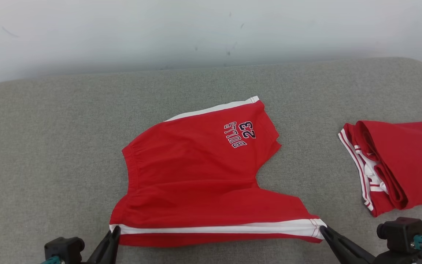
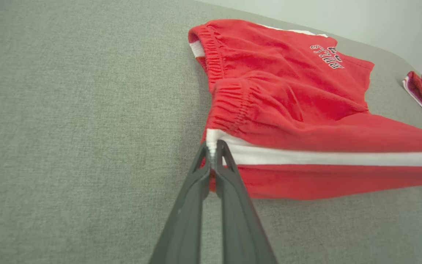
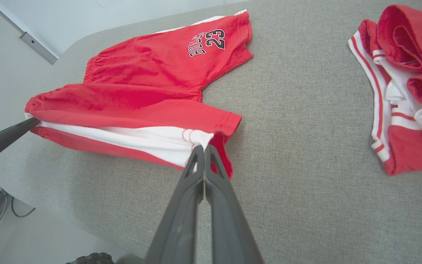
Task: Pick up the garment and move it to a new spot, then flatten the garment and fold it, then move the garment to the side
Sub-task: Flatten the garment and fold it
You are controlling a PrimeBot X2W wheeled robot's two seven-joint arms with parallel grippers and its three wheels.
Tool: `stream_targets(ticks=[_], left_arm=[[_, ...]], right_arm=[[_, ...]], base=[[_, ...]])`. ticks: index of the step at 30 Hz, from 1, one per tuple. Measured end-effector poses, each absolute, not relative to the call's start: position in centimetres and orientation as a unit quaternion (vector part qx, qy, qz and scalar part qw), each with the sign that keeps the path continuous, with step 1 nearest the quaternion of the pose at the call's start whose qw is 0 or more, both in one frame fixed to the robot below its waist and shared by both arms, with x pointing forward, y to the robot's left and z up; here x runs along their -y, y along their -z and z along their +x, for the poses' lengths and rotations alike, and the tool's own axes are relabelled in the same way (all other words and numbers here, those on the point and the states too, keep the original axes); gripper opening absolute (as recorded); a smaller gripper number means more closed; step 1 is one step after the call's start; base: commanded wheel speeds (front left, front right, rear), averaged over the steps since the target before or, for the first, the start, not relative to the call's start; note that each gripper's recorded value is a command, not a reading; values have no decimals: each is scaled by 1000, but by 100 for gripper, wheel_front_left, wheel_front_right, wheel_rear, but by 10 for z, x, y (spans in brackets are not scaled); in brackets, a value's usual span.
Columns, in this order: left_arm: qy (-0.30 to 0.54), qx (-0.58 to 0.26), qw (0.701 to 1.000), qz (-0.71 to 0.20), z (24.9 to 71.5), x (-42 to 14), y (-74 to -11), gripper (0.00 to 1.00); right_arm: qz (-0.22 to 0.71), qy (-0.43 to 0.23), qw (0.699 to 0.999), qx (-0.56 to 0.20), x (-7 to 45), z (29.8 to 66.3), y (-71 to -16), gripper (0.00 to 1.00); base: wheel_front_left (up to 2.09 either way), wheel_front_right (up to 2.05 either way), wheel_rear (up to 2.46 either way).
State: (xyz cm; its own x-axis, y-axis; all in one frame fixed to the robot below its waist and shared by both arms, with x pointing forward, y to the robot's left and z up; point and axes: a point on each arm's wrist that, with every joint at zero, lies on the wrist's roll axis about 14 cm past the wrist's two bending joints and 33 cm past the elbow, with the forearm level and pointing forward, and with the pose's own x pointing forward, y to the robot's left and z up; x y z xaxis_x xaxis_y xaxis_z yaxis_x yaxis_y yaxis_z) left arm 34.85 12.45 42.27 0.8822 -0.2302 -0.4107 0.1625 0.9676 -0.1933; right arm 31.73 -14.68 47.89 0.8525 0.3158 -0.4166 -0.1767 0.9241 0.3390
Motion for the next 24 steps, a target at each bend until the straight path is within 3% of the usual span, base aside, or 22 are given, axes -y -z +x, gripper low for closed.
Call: stream_targets(ticks=[7, 14, 24], left_arm=[[93, -193, 972, -96, 352, -126, -439, 0], [112, -163, 974, -112, 377, -108, -461, 0], [108, -145, 977, -117, 420, -100, -477, 0]], right_arm=[[142, -140, 959, -199, 148, 331, -503, 0], [111, -163, 971, -136, 158, 380, -544, 0], [74, -212, 965, -137, 149, 448, -553, 0]], base=[[0, 0, 0], [0, 0, 0], [0, 0, 0]])
